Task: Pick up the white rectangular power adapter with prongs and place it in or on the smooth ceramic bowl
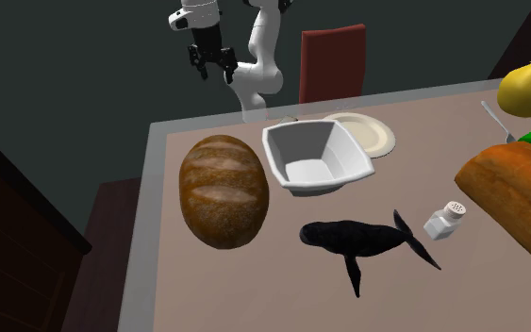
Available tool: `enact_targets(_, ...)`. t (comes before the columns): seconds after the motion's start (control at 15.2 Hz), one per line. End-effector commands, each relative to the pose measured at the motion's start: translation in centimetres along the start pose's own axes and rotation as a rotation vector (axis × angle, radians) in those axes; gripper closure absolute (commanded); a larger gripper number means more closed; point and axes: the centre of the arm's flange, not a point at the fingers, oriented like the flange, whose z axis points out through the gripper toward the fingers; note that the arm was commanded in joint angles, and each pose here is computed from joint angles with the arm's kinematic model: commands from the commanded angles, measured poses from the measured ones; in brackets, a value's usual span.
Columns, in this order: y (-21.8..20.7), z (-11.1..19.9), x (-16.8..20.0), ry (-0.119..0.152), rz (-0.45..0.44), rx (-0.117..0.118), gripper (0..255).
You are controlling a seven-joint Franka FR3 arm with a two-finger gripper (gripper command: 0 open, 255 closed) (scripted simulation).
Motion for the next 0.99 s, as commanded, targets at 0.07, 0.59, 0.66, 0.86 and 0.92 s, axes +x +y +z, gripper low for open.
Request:
enact_targets(0.07, -1.3, 0.5, -0.1, 0.004, 0.004, -0.002, 0)
enact_targets(0.59, -11.3, 4.3, -0.3, 0.032, 0.034, -0.017, 0)
enact_targets(0.66, -12.6, 4.8, -0.2, 0.035, 0.038, -0.019, 0)
enact_targets(0.86, -16.4, 6.3, -0.2, 0.046, 0.049, -0.024, 0)
enact_targets(0.92, -17.6, 6.8, -0.2, 0.049, 0.053, -0.026, 0)
